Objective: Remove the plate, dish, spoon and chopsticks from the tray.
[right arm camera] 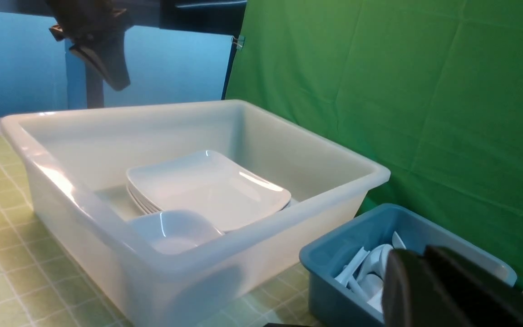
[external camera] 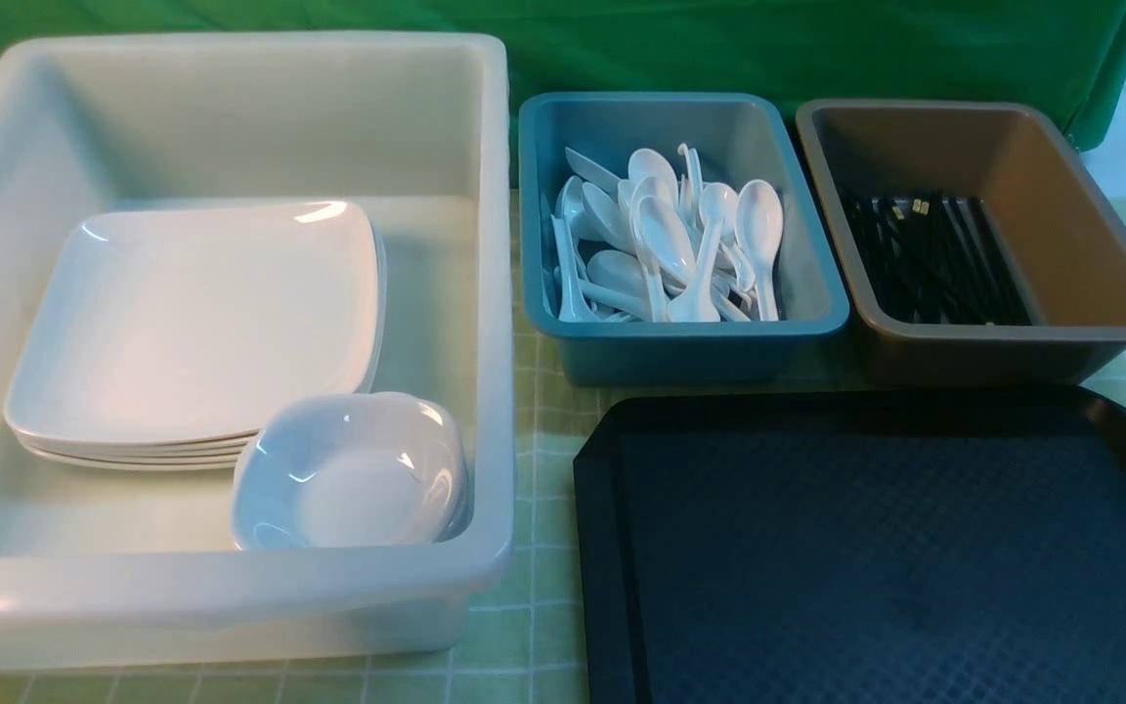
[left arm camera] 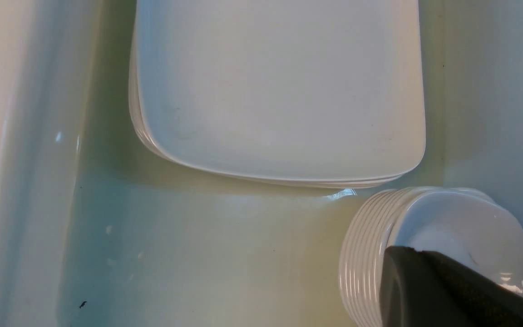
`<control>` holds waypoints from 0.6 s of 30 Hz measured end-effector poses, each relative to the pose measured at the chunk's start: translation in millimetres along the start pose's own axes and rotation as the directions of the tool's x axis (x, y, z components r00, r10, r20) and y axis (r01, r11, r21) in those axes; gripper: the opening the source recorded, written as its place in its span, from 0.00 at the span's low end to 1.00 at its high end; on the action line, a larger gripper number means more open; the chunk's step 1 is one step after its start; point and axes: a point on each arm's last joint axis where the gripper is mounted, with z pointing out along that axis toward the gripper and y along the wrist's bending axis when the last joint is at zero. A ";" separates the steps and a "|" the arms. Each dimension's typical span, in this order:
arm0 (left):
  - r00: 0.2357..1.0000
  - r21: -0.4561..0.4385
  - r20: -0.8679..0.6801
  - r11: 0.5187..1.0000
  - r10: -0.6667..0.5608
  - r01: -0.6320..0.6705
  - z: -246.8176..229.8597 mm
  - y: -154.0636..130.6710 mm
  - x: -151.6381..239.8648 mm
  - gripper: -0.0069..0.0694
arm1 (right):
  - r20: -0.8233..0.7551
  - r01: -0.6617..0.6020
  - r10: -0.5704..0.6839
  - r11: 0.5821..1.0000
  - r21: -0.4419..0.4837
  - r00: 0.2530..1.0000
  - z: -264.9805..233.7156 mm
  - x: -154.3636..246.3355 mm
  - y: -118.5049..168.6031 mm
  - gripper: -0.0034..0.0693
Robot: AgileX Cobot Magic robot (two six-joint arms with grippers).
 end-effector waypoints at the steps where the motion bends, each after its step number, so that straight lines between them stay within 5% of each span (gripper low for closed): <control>1: 1.000 0.000 0.000 1.000 0.000 0.000 0.0 0.0 0.0 0.09 | 0.000 0.000 0.000 1.000 0.000 1.000 0.0 0.0 0.0 0.09; 18: 1.000 0.002 0.002 1.000 -0.001 0.001 0.0 -0.2 -0.2 0.09 | -0.005 -0.028 0.028 1.000 0.005 1.000 1.8 17.4 2.9 0.15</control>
